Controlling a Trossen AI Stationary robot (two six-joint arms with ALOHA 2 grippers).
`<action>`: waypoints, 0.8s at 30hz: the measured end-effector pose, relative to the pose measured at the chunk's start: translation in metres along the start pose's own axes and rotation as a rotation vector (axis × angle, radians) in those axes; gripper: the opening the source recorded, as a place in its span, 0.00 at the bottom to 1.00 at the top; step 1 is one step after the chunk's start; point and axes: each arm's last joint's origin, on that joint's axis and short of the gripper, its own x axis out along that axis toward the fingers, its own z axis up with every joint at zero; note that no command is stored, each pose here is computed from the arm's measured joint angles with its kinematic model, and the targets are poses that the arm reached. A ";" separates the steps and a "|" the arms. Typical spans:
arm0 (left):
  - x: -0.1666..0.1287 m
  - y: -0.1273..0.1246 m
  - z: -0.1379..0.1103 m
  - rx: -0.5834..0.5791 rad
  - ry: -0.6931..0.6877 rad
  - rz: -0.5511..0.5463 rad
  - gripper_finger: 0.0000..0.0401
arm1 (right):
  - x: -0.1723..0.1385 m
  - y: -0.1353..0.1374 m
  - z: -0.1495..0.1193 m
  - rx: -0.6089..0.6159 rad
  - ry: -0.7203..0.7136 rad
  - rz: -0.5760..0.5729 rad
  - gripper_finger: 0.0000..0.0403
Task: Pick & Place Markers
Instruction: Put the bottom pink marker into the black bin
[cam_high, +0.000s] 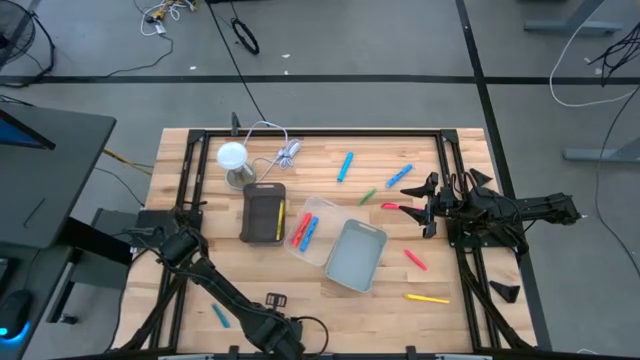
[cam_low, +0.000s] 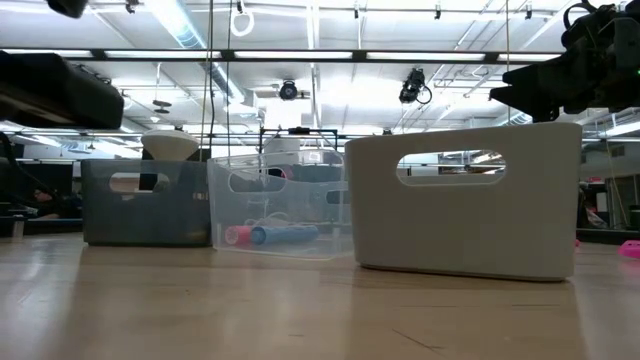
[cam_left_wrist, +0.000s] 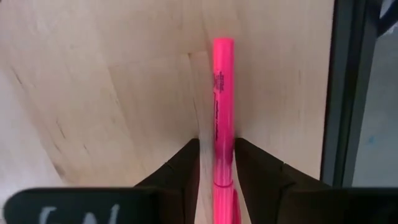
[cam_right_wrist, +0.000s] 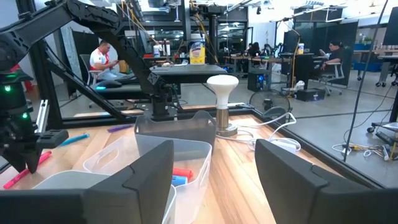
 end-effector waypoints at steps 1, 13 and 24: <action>0.000 0.000 0.000 0.003 0.003 -0.004 0.25 | 0.000 0.000 0.000 0.000 0.000 0.000 0.57; 0.001 0.005 0.004 -0.013 0.004 -0.023 0.06 | 0.000 0.000 0.000 0.000 0.000 0.000 0.57; -0.003 0.011 0.003 -0.015 0.028 0.003 0.06 | 0.000 0.000 0.000 0.000 0.000 0.000 0.57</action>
